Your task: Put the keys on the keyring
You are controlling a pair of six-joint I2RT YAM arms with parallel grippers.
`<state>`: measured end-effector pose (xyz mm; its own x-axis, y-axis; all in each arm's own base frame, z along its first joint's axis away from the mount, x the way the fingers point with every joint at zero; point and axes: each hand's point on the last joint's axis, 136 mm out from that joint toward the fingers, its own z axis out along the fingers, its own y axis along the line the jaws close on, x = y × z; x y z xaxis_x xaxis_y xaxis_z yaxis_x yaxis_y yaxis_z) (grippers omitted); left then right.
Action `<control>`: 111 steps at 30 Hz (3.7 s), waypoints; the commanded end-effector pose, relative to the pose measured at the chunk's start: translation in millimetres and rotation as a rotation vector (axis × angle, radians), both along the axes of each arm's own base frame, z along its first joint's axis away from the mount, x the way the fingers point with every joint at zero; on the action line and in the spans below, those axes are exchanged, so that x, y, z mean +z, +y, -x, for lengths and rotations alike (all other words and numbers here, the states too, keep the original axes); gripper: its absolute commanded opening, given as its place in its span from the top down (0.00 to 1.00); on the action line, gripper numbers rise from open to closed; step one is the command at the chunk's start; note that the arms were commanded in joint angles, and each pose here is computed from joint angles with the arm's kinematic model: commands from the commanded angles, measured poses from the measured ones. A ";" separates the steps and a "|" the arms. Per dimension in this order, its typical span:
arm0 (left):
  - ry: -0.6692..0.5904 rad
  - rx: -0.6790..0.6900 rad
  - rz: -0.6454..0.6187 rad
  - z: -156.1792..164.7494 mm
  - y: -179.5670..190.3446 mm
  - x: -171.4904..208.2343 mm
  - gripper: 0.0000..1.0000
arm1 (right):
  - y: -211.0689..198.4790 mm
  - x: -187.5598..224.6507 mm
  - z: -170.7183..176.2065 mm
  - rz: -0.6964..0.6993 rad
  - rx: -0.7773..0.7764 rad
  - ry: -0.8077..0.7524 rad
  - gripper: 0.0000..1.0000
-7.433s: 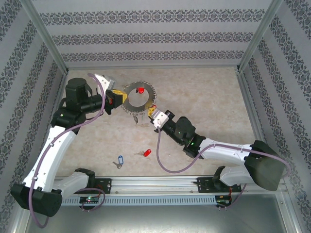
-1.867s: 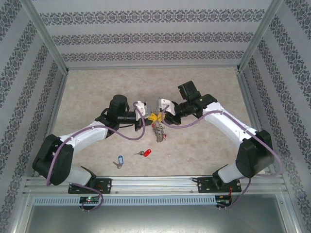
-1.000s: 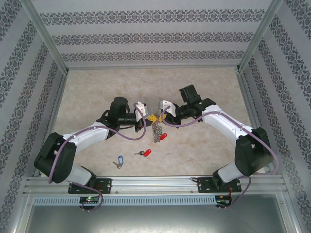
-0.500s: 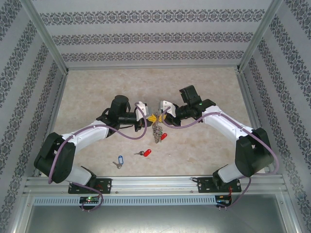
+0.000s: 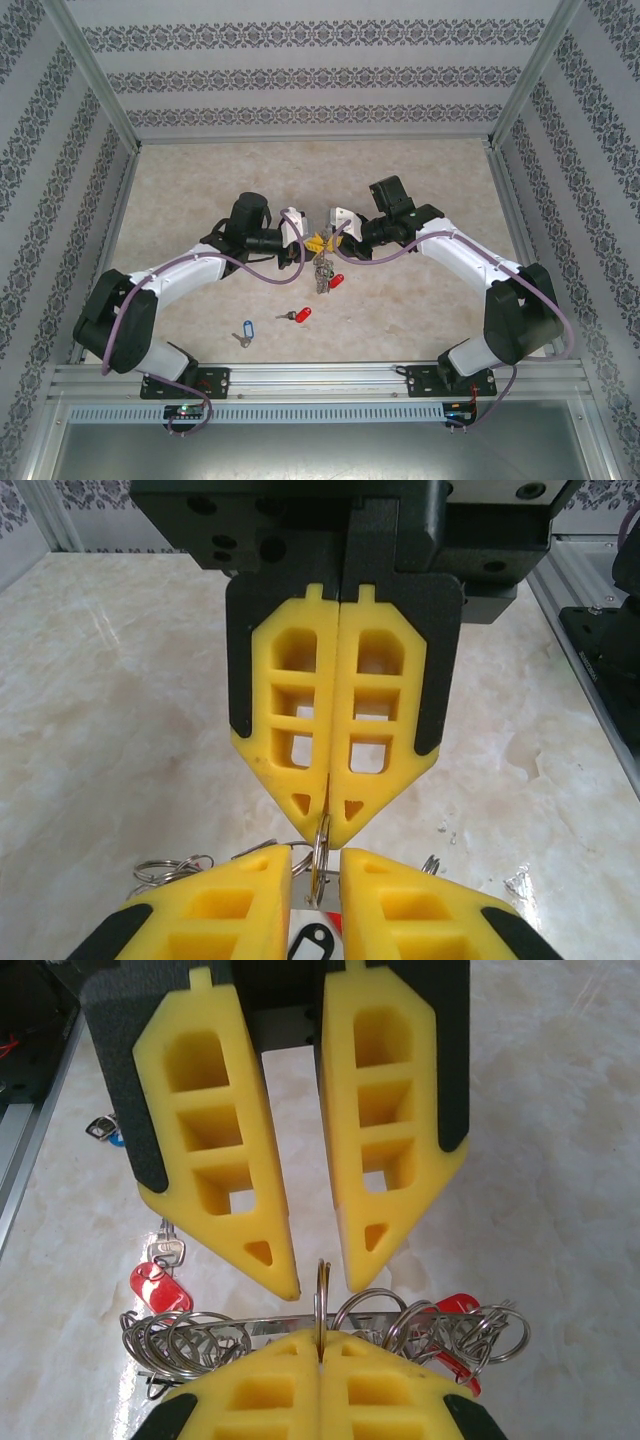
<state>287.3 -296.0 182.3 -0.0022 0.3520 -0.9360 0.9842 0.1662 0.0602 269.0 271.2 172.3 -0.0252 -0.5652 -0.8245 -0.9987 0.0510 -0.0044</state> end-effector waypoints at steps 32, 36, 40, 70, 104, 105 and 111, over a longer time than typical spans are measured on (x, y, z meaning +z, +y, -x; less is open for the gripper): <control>-0.027 -0.045 -0.025 -2.0 -6.5 5.7 0.85 | 4.5 17.7 5.4 -0.041 0.022 -0.046 1.00; -0.021 -0.050 -0.044 -0.4 -5.0 1.6 0.83 | 4.9 18.7 5.5 -0.043 0.020 -0.046 1.00; -0.011 -0.054 -0.053 2.3 -4.0 -1.8 0.82 | 4.8 19.3 5.6 -0.043 0.021 -0.050 1.00; -0.006 -0.065 -0.019 1.0 -8.4 6.5 0.86 | 6.2 18.0 3.9 -0.036 0.014 -0.043 1.00; -0.022 0.178 0.088 -40.2 13.3 35.5 1.00 | -19.2 66.7 -2.3 -0.126 -0.302 0.041 0.67; -0.021 0.200 0.096 -45.1 17.5 38.9 1.00 | -17.4 68.5 0.4 -0.142 -0.337 0.094 0.69; -0.029 0.342 0.122 -73.7 50.7 51.5 1.00 | 13.9 20.8 48.3 -0.044 -0.367 0.228 0.75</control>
<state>346.1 -258.8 198.2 -0.1349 0.2943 -0.9461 0.9029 0.4299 0.0050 238.0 277.2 224.1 -0.2781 -0.4317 -0.8581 -0.9334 0.3324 0.1353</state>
